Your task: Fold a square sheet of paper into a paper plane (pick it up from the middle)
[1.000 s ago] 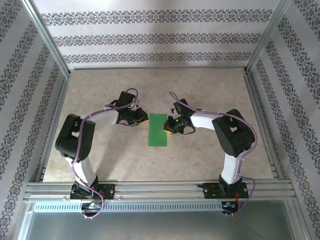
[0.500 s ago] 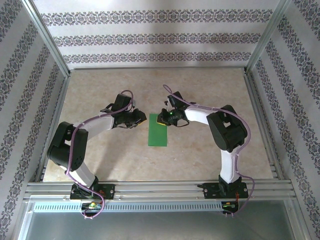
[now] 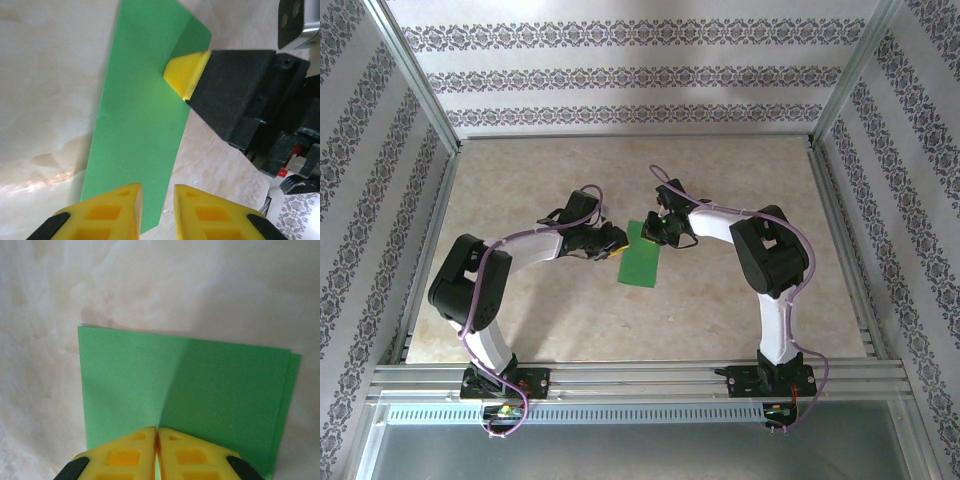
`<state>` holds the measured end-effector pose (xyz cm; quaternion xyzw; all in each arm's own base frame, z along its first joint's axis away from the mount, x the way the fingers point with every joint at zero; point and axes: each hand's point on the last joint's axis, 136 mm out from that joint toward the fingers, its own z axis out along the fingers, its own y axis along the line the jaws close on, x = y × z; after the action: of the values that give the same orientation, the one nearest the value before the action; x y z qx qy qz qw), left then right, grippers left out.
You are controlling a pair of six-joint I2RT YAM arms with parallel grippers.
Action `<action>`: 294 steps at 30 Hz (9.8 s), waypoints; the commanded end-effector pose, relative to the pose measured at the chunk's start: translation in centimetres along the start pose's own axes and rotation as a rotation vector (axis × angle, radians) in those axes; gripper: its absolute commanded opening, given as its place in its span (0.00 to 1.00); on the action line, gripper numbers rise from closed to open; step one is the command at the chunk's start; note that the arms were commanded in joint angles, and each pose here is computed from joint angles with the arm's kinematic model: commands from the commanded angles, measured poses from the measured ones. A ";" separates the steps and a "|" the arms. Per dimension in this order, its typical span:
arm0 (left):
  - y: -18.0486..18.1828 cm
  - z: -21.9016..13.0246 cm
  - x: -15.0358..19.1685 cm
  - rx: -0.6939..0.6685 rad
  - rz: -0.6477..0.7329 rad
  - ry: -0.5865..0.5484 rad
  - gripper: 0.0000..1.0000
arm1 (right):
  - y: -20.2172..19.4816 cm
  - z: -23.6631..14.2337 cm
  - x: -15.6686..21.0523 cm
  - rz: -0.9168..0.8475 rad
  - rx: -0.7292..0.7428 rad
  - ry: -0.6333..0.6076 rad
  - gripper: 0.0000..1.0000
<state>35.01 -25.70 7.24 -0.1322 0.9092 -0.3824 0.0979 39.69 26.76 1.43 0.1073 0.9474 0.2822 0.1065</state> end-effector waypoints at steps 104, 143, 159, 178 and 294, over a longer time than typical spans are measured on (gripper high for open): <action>4.4 5.6 -3.4 -0.192 -0.159 -0.111 0.19 | -2.7 -6.0 11.2 0.217 -0.055 0.173 0.44; 5.4 5.1 -5.9 -0.239 -0.135 -0.108 0.22 | -1.5 -5.2 12.1 0.181 -0.042 0.228 0.43; 6.3 5.1 -5.5 -0.271 -0.147 -0.101 0.22 | -0.6 -4.3 12.7 0.154 -0.059 0.273 0.41; 6.2 5.1 -5.5 -0.268 -0.149 -0.100 0.22 | -1.4 -4.6 12.4 0.150 -0.020 0.252 0.41; 5.4 5.0 -3.5 -0.215 0.022 0.041 0.23 | 4.1 -0.6 7.9 0.103 -0.173 0.210 0.00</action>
<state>39.72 -25.30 2.42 -0.1113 0.9385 -0.3114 0.0995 32.15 31.06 2.90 0.1239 0.9193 0.3736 -0.0051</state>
